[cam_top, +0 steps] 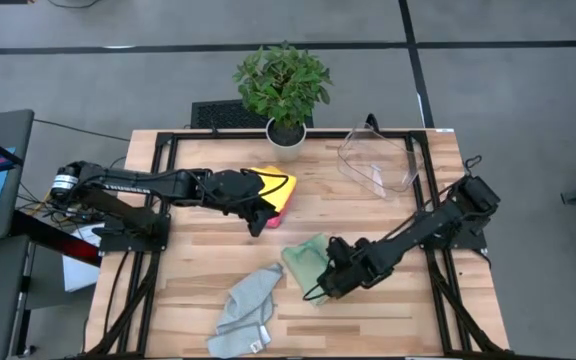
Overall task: Fold microfiber towels
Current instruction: Fold the light green microfiber towel
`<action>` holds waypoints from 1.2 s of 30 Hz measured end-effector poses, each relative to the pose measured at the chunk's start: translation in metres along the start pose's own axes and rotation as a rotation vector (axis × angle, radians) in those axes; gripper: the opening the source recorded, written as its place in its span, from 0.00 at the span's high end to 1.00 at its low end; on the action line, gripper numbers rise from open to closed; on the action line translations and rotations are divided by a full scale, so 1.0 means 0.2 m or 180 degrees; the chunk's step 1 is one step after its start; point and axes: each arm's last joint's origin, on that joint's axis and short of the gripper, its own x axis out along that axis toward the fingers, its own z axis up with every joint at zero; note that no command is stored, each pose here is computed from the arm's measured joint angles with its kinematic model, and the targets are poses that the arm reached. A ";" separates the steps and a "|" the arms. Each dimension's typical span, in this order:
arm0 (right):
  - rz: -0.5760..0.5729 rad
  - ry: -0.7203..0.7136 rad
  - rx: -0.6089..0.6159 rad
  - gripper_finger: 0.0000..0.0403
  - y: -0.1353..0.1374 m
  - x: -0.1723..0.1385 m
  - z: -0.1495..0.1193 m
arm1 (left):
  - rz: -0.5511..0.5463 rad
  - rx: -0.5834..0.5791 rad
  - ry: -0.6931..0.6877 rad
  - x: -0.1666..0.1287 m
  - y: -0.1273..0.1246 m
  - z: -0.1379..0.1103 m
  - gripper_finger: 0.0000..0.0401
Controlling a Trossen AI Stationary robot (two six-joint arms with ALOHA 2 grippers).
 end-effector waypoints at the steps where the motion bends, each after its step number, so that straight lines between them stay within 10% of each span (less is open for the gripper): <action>1: -0.0037 0.0039 -0.0037 0.40 0.00 0.02 0.00 | 0.0012 0.0001 0.0009 0.00 0.00 0.00 0.71; 8: 0.0084 0.0188 -0.0241 0.48 0.04 0.08 -0.02 | 0.0117 0.0003 0.0001 0.00 0.01 -0.01 0.71; 19: 0.0116 0.0199 -0.0279 0.96 0.04 0.06 -0.01 | 0.0163 -0.0006 -0.0035 0.00 0.01 0.00 0.71; 36: -0.0115 0.0055 0.0118 0.97 -0.02 -0.13 -0.12 | 0.0209 -0.0076 -0.0094 0.00 0.01 0.00 0.71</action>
